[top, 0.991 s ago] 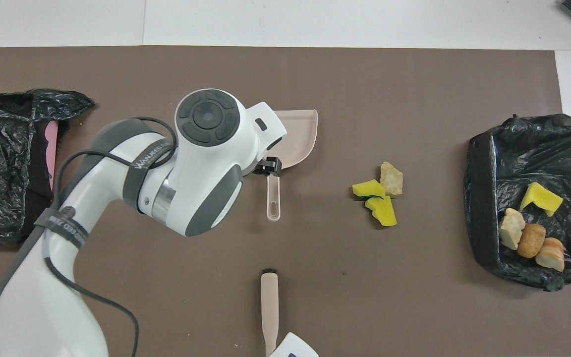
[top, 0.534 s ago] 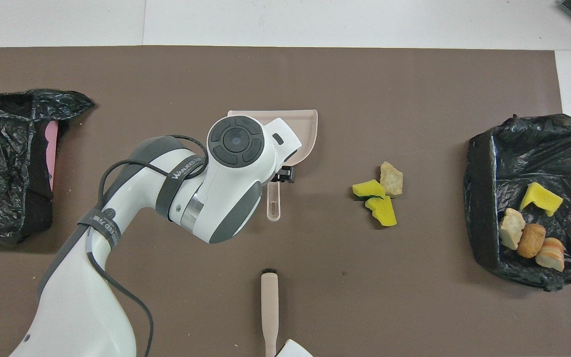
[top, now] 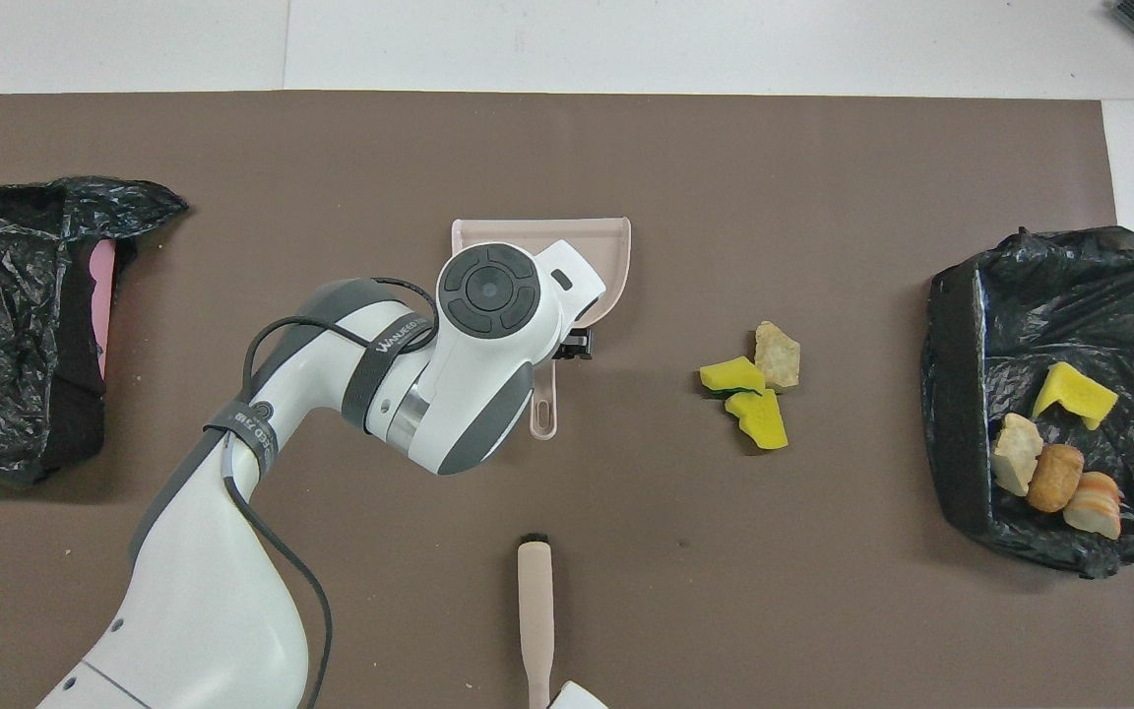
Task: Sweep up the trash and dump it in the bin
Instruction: 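Grasp the dustpan handle with the left gripper, then pick up the brush with the right gripper and move it toward the sponges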
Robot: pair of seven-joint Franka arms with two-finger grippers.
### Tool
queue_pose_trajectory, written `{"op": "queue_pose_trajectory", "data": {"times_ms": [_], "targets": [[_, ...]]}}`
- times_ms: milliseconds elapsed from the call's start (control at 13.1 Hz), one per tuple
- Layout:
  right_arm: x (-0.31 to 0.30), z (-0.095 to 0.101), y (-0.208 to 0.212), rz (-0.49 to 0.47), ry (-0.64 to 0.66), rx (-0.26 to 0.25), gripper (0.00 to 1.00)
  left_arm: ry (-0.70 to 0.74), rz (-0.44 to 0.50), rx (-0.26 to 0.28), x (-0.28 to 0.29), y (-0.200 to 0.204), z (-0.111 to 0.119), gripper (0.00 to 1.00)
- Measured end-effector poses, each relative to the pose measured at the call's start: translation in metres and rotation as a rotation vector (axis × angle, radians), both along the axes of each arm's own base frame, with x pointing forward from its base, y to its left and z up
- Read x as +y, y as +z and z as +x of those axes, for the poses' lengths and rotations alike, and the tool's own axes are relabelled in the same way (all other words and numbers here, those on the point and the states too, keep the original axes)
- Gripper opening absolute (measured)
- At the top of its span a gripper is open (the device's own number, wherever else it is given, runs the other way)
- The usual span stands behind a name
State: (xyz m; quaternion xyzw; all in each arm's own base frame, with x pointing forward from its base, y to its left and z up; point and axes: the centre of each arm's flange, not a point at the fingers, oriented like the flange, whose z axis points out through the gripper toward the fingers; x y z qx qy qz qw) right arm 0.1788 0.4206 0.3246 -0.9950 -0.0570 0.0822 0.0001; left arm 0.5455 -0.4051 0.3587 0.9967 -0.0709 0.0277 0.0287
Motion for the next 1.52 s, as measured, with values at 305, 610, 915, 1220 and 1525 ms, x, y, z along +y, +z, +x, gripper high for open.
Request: {"op": "queue_pose_trajectory", "data": {"times_ms": [305, 610, 915, 1220, 1525], "targets": [[-0.003, 0.013, -0.001, 0.000, -0.019, 0.000, 0.26, -0.002, 0.003, 0.006, -0.001, -0.003, -0.002, 0.78], [-0.020, 0.049, 0.020, -0.019, -0.033, 0.018, 0.26, -0.008, 0.003, 0.007, -0.004, -0.004, -0.005, 0.63], [-0.077, 0.089, 0.077, -0.030, 0.007, 0.042, 0.26, -0.017, 0.004, 0.008, -0.009, -0.004, -0.009, 0.40], [-0.141, 0.123, 0.109, -0.059, 0.044, 0.027, 0.26, -0.069, 0.029, 0.032, -0.008, 0.001, -0.014, 0.33], [-0.232, 0.193, 0.099, -0.128, 0.037, -0.030, 0.26, -0.261, 0.067, 0.055, 0.006, 0.043, -0.025, 0.33]]}}
